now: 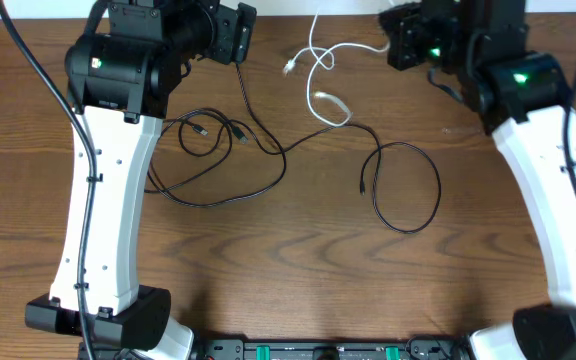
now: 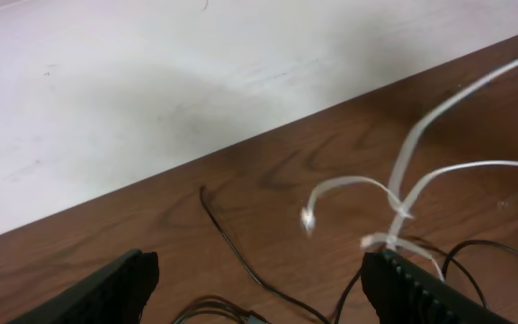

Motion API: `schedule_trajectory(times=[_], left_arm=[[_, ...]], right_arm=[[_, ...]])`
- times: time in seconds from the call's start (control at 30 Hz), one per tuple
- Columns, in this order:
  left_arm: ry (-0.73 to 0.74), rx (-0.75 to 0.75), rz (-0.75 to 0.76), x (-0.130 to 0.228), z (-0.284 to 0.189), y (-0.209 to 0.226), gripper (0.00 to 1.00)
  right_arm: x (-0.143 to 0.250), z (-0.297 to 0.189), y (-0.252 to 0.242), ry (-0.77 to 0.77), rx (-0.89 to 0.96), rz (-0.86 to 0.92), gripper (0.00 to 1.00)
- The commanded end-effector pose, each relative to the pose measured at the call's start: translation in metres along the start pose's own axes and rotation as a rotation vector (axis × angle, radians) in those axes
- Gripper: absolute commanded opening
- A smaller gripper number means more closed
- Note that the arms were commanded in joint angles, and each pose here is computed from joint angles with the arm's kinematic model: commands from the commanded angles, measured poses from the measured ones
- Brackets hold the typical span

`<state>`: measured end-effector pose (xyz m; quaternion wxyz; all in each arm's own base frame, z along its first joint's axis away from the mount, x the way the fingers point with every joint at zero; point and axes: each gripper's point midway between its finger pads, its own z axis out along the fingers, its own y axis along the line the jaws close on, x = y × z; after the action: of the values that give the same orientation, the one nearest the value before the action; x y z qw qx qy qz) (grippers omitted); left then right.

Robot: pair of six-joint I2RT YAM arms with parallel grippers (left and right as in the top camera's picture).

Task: Untangle cables
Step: 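Lift the white cable and carry it to the far right edge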

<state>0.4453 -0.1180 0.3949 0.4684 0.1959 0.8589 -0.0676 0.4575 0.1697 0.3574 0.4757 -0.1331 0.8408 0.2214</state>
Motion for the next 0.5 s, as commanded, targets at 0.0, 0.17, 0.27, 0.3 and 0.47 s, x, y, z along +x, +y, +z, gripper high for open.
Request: schedule_trajectory(times=[0.0, 0.17, 0.27, 0.3, 0.47], left_arm=[[-0.026, 0.009, -0.006, -0.005, -0.012, -0.003, 0.77], [-0.027, 0.012, -0.007, -0.005, -0.012, -0.003, 0.77], [-0.027, 0.012, -0.006, -0.005, -0.012, -0.003, 0.77], [-0.027, 0.012, -0.007, -0.005, -0.012, -0.003, 0.77], [-0.024, 0.012, -0.007, -0.005, -0.012, -0.003, 0.77]], right_arm=[[-0.018, -0.034, -0.026, -0.058, 0.17, -0.029, 0.01], [-0.01, -0.052, -0.067, -0.024, 0.365, -0.009, 0.01], [-0.004, -0.065, -0.095, 0.0, 0.498, 0.005, 0.01], [-0.003, -0.071, -0.104, 0.003, 0.537, 0.009, 0.01], [-0.011, -0.1, -0.141, -0.018, 0.654, 0.042, 0.01]])
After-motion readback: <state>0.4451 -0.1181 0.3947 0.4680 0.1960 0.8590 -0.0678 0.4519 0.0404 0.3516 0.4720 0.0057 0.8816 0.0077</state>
